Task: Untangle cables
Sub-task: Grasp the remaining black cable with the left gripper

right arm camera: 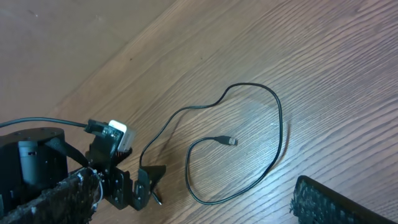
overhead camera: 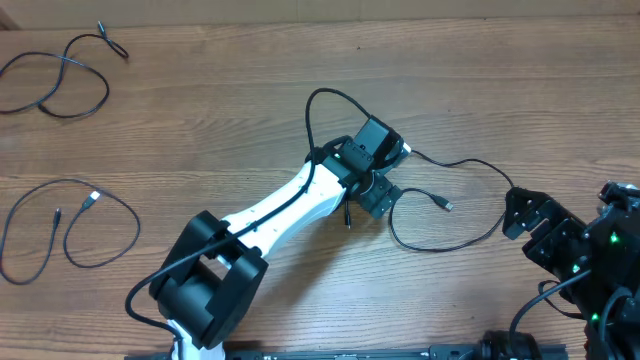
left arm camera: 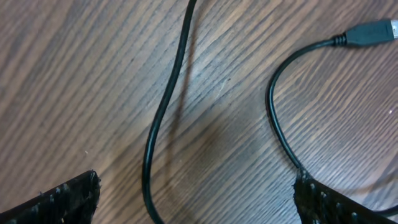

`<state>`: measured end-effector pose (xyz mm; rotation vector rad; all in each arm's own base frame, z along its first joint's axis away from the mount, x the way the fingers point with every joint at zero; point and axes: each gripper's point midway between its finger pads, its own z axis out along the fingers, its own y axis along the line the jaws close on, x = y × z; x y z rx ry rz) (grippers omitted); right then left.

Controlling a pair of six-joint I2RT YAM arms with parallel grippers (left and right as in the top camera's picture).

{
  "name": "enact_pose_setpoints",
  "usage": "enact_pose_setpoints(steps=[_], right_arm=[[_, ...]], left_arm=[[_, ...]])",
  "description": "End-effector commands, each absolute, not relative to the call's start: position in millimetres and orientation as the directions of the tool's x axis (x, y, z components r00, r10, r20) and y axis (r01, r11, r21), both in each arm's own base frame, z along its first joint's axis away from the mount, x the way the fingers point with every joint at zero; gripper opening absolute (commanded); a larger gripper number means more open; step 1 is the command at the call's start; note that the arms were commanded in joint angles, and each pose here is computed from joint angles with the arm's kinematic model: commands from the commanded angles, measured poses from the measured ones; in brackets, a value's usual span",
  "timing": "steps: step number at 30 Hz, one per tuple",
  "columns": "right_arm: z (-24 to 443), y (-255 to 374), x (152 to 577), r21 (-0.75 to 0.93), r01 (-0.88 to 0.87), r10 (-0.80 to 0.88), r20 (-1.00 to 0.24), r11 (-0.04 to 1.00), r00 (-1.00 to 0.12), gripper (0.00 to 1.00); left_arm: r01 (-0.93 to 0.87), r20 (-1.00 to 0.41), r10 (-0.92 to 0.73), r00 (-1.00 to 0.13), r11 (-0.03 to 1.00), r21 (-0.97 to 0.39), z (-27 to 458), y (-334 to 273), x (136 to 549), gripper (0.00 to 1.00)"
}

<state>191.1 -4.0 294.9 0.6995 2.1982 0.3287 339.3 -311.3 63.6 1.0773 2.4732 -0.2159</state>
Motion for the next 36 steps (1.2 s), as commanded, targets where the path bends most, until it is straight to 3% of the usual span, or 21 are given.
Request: enact_pose_setpoints(steps=[1,8,9,12,13,20,23,27,30,31,32,34,36], right_arm=[[302.9,-6.2,191.3,0.442,0.371,0.577,-0.633,0.817,-0.517,1.00],[302.9,-6.2,191.3,0.442,0.371,0.577,-0.633,0.817,-0.517,1.00],[302.9,-6.2,191.3,0.442,0.371,0.577,-0.633,0.817,-0.517,1.00],[302.9,-6.2,191.3,0.442,0.370,0.577,-0.633,0.817,-0.517,1.00],[302.9,-6.2,191.3,0.442,0.371,0.577,-0.633,0.817,-0.517,1.00],[302.9,-6.2,191.3,0.442,0.371,0.577,-0.633,0.817,-0.517,1.00],[302.9,-6.2,191.3,0.442,0.371,0.577,-0.633,0.817,-0.517,1.00],[302.9,-6.2,191.3,0.442,0.370,0.577,-0.633,0.817,-0.517,1.00],[302.9,-6.2,191.3,0.442,0.371,0.577,-0.633,0.817,-0.517,1.00],[302.9,-6.2,191.3,0.442,0.371,0.577,-0.633,0.817,-0.517,1.00],[302.9,-6.2,191.3,0.442,0.371,0.577,-0.633,0.817,-0.517,1.00],[302.9,-6.2,191.3,0.442,0.371,0.577,-0.633,0.817,-0.517,1.00],[302.9,-6.2,191.3,0.442,0.371,0.577,-0.633,0.817,-0.517,1.00]], left_arm=[[0.646,-0.387,0.581,-0.717,0.761,-0.055,39.7,-310.6,331.3,1.00],[0.619,-0.319,0.563,-0.762,0.779,-0.104,14.1,-310.2,323.1,1.00],[0.616,-0.325,0.558,-0.763,0.781,-0.106,17.1,-310.1,325.1,0.91],[0.615,-0.327,0.557,-0.763,0.781,-0.105,25.0,-311.1,327.1,0.20],[0.615,-0.329,0.557,-0.763,0.781,-0.106,27.7,-311.7,327.8,0.06],[0.540,-0.377,0.455,-0.807,0.826,-0.160,83.0,-330.3,342.5,0.04],[0.529,-0.358,0.430,-0.829,0.811,-0.251,94.0,-344.6,332.7,0.05],[0.332,-0.202,0.270,-0.941,0.848,-0.413,92.7,-352.7,309.5,0.08],[0.159,-0.056,0.152,-0.987,0.855,-0.494,93.1,-358.5,292.5,0.20],[0.123,-0.030,0.124,-0.992,0.858,-0.499,92.5,-359.7,289.7,0.22],[0.064,0.006,0.077,-0.997,0.865,-0.497,90.5,-360.9,286.4,0.15],[0.016,0.038,0.039,-0.999,0.870,-0.493,88.4,-365.1,279.9,0.15],[0.021,0.033,0.043,-0.999,0.872,-0.489,86.5,-370.1,275.1,0.23]])
